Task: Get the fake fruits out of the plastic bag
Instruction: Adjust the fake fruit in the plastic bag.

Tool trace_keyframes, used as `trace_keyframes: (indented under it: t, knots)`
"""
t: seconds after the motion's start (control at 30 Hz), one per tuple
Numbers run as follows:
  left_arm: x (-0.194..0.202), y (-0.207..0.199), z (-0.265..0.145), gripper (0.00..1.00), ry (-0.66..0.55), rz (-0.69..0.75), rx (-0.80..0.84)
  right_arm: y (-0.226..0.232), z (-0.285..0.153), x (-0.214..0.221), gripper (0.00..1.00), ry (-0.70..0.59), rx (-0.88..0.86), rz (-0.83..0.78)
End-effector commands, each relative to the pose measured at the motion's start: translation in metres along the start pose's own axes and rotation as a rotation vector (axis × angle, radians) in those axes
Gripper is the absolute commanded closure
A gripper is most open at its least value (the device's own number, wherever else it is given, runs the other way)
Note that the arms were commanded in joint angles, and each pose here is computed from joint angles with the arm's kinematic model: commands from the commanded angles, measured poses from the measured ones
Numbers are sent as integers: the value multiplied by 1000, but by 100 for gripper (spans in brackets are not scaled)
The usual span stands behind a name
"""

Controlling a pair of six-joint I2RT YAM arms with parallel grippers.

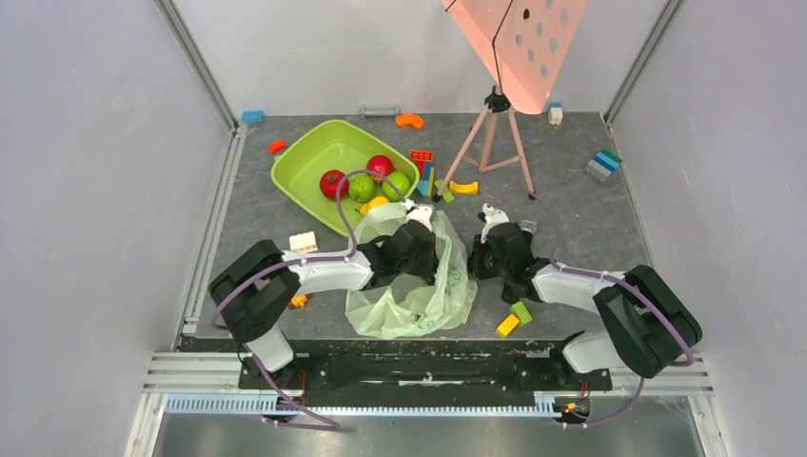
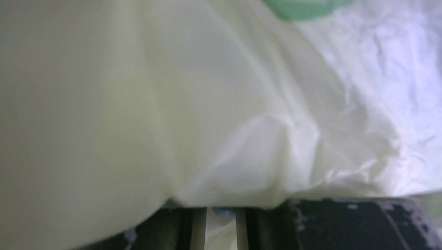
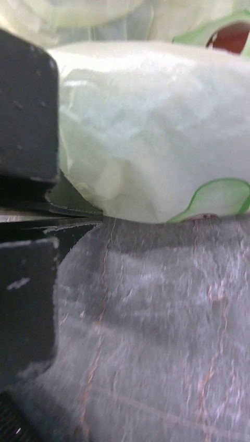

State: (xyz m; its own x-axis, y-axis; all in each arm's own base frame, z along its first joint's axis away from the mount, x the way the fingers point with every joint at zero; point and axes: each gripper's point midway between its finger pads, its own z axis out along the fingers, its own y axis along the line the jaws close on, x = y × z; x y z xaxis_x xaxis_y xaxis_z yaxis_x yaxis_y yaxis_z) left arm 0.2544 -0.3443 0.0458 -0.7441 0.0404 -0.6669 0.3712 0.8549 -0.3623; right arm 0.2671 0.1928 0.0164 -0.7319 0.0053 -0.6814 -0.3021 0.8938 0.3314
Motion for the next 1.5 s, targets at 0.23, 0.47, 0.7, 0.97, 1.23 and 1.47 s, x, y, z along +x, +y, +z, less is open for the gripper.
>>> trace_keyframes:
  t: [0.23,0.47,0.7,0.97,1.23,1.47]
  knots:
    - [-36,32,-57,74,-130,88,-157,-33,-20,-25,100,-81,214,-57]
    - [-36,33,-58,75,-131,78,-163,-7,-50,-32,58,-133,70,-78]
    - [-42,33,-64,75,-148,83,-164,47,-79,-6,31,-77,-266,-104]
    - [-52,40,-82,76,-177,88,-203,28,-88,17,49,17,-171,-73]
    - [-69,44,-106,73,-238,92,-233,77,-101,25,27,11,-490,-103]
    - [-69,45,-101,72,-227,99,-247,99,-97,32,13,-5,-575,-125]
